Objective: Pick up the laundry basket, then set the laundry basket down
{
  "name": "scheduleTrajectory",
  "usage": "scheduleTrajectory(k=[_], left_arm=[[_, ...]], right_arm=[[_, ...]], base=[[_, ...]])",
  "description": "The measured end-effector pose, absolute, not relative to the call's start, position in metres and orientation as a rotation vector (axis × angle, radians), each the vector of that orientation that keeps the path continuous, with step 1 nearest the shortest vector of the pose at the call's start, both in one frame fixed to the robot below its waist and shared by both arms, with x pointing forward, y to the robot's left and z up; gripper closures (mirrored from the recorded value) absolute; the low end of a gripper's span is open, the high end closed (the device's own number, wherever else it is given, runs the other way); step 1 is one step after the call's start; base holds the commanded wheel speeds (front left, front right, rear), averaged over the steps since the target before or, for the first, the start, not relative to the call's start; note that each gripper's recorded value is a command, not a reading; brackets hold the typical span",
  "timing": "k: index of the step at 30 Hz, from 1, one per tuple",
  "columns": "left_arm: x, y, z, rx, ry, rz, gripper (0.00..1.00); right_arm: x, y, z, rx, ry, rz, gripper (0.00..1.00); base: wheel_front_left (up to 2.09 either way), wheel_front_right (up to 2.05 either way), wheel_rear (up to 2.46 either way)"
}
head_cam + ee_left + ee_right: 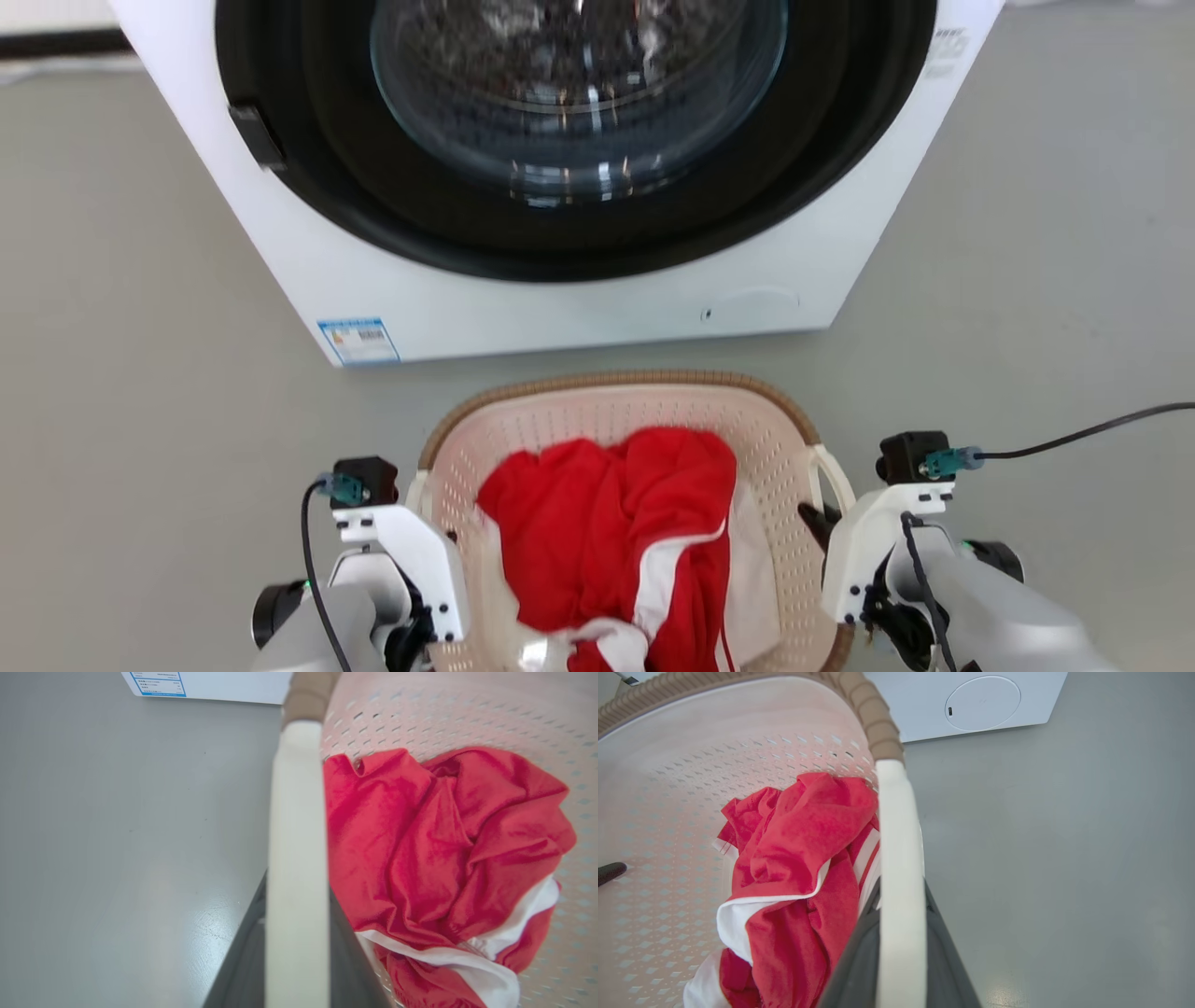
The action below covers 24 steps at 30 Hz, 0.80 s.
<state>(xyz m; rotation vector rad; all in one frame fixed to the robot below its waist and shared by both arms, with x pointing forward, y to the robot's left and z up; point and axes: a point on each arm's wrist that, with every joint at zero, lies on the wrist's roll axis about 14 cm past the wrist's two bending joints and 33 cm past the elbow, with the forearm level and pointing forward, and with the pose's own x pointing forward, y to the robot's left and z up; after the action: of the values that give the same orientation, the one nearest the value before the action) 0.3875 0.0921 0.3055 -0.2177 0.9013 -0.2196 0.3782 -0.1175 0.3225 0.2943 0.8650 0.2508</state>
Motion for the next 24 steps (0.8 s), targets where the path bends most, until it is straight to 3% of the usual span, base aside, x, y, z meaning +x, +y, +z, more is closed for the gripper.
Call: scheduleTrajectory(k=[24], left_arm=[[0.353,0.087,0.317,-0.215,1.028,-0.25,1.0]], right_arm=[[0.339,-0.119,0.336,0.317,0.996,0.273,1.0]], base=[[0.0,0.0,0.0]])
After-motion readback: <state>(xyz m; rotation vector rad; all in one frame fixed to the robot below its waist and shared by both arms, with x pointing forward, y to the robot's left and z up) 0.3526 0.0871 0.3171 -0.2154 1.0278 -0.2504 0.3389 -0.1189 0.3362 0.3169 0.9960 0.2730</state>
